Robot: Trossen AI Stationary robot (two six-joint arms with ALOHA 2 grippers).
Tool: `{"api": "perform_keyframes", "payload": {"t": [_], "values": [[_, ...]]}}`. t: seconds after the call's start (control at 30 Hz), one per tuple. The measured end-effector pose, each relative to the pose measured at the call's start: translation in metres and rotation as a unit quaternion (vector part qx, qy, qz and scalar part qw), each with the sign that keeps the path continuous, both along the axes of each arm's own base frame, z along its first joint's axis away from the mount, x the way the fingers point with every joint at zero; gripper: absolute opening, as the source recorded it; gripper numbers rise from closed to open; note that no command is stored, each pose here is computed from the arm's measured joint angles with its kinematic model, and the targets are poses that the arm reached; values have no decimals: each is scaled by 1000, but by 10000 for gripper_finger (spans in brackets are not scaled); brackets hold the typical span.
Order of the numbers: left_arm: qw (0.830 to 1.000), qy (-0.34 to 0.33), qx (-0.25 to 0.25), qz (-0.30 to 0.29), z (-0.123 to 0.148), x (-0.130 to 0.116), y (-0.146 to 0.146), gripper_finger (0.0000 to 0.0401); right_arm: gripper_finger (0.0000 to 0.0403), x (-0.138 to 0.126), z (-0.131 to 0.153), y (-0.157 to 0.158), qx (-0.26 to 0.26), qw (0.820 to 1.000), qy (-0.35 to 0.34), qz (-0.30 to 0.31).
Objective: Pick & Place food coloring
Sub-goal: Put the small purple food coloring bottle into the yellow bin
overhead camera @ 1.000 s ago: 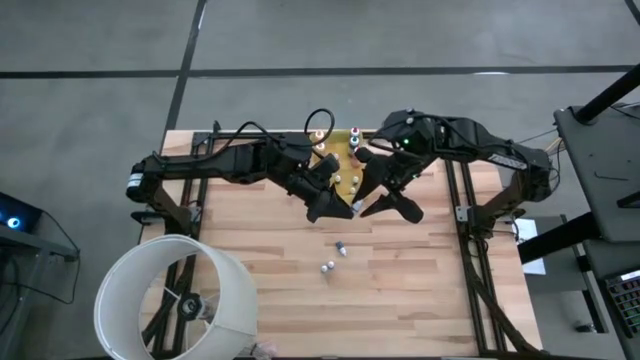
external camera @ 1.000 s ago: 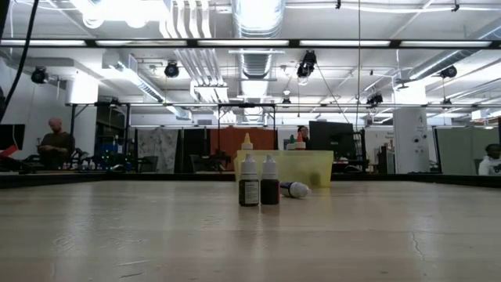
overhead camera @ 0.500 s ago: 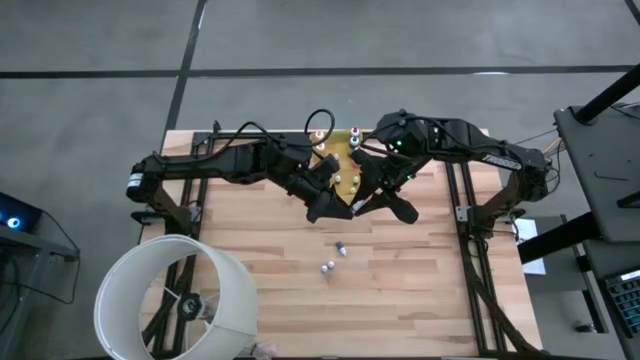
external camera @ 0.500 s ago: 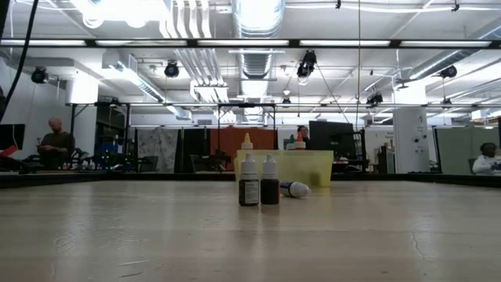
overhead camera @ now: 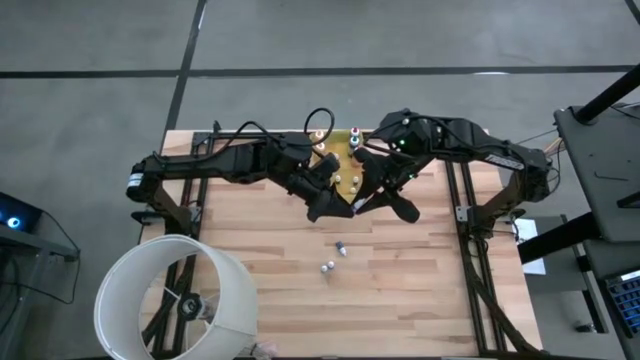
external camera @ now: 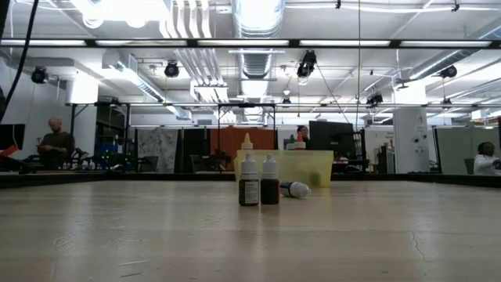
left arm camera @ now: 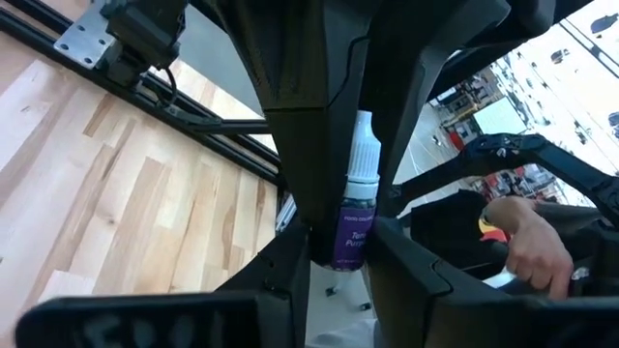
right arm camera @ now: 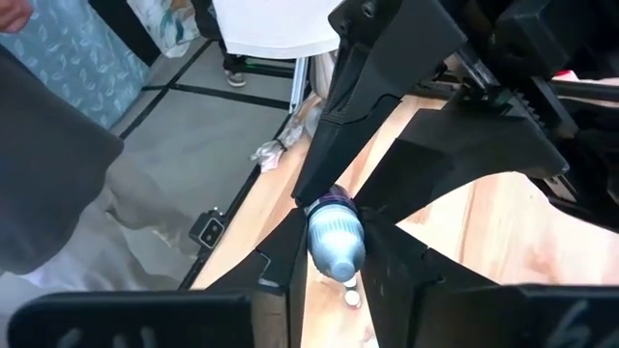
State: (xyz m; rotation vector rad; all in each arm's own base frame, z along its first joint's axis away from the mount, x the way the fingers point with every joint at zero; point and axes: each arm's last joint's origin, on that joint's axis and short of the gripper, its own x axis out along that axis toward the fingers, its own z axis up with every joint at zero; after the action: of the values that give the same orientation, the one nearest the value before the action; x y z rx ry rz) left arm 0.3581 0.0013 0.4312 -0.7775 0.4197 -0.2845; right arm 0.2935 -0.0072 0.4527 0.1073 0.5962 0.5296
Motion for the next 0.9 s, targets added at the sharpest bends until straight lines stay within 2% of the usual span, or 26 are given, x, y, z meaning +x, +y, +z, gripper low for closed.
{"api": "perform_keyframes", "payload": {"t": [0.27, 0.43, 0.63, 0.8, 0.9], "values": [[999, 33, 10, 2, -8, -1, 4, 129, 71, -8, 2, 0, 12, 1000, 15, 3], [994, 93, 54, 28, -21, -6, 10, 167, 70, -8, 0, -2, 11, 1000, 22, -5], [978, 148, 115, 96, -30, -12, 19, 174, 70, -7, -7, -11, -18, 996, 59, -66], [972, 156, 136, 108, -32, -13, 22, 174, 71, -9, -14, -26, -45, 988, 91, -115], [963, 172, 162, 133, -34, -15, 24, 174, 70, -9, -23, -38, -54, 983, 109, -134]]}}
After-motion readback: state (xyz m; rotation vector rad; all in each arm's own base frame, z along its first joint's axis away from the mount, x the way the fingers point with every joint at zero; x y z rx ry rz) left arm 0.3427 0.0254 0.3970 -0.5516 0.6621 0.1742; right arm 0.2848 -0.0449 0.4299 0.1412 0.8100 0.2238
